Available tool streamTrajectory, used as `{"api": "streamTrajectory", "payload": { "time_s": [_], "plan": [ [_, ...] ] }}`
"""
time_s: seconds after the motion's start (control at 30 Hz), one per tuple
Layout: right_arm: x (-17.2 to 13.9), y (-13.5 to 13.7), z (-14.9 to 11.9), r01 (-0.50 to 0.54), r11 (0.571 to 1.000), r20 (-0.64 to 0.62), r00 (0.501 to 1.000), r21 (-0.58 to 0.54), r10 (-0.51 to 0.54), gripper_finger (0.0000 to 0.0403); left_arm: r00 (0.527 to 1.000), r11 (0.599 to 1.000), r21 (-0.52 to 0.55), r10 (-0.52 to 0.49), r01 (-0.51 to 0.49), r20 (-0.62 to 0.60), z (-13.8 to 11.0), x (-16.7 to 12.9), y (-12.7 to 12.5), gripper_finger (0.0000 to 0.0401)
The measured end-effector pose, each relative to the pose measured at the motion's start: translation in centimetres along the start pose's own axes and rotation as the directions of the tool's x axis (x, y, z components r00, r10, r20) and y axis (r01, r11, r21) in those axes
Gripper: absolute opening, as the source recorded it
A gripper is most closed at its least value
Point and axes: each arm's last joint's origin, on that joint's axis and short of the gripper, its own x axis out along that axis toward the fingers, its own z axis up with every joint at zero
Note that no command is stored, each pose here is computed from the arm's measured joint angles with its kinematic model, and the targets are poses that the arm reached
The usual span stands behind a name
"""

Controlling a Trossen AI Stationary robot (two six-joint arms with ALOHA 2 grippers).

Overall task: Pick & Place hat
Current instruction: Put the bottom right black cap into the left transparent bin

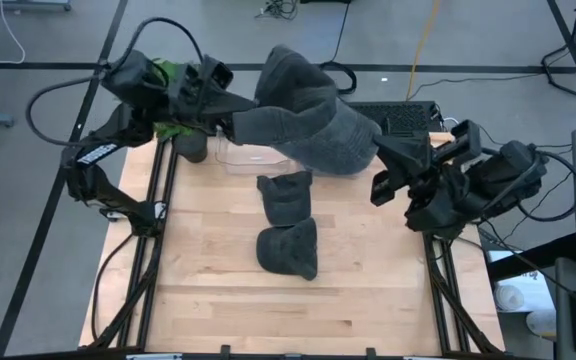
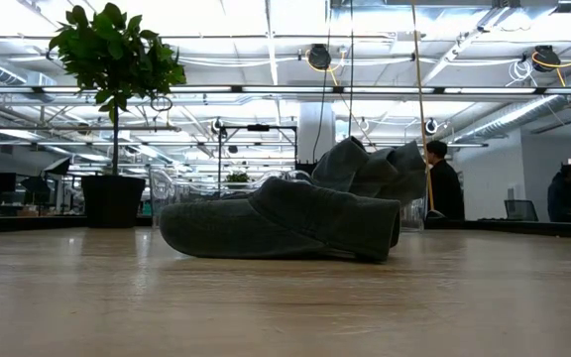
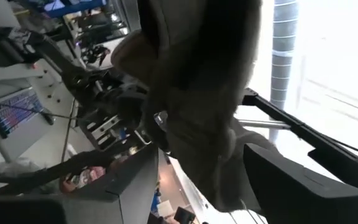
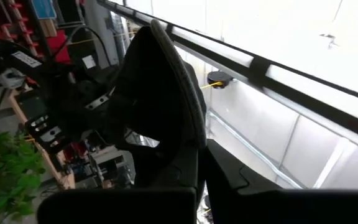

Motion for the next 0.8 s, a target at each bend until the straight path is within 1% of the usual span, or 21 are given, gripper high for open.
{"api": "streamTrajectory", "payload": {
  "time_s": [0.2, 0.3, 0.37, 0.43, 0.6, 0.63, 0.8],
  "plan": [
    [0.4, 1.3, -0.1, -0.054, 0.999, -0.010, 0.998, 0.005, 0.054, 0.0000, 0.999, 1.000, -0.006, -0.016, 0.015, -0.045, -0.5, 0.7, 0.3, 0.0235],
    [0.5, 1.8, -0.2, -0.072, 0.997, -0.017, 0.997, -0.008, 0.072, 0.0000, 0.996, 1.000, -0.010, -0.023, 0.022, -0.083, -0.9, 0.8, 0.2, 0.0215],
    [0.6, 2.1, -0.2, -0.077, 0.997, -0.018, 0.997, -0.019, 0.077, 0.0000, 0.995, 1.000, -0.014, -0.027, 0.026, -0.096, -1.3, 1.0, 0.2, 0.0189],
    [0.6, 2.2, -0.2, -0.081, 0.996, -0.019, 0.997, -0.039, 0.080, 0.0000, 0.994, 1.000, -0.004, -0.030, 0.030, -0.109, -1.5, 1.0, 0.2, 0.0152],
    [0.5, 2.1, -0.1, -0.077, 0.996, -0.017, 0.997, -0.046, 0.076, 0.0000, 0.991, 0.998, 0.047, -0.028, 0.035, -0.134, -1.7, 1.1, 0.2, 0.0029],
    [0.4, 2.1, 0.0, -0.077, 0.996, -0.014, 0.997, -0.045, 0.077, 0.0000, 0.989, 0.997, 0.062, -0.028, 0.037, -0.143, -1.8, 1.1, 0.2, 0.0020],
    [-0.1, 1.8, 0.6, -0.076, 0.996, 0.013, 0.997, -0.038, 0.077, 0.0006, 0.984, 0.996, 0.092, 0.031, -0.015, -0.174, -1.9, 1.1, 0.9, 0.0020]
  ]
}}
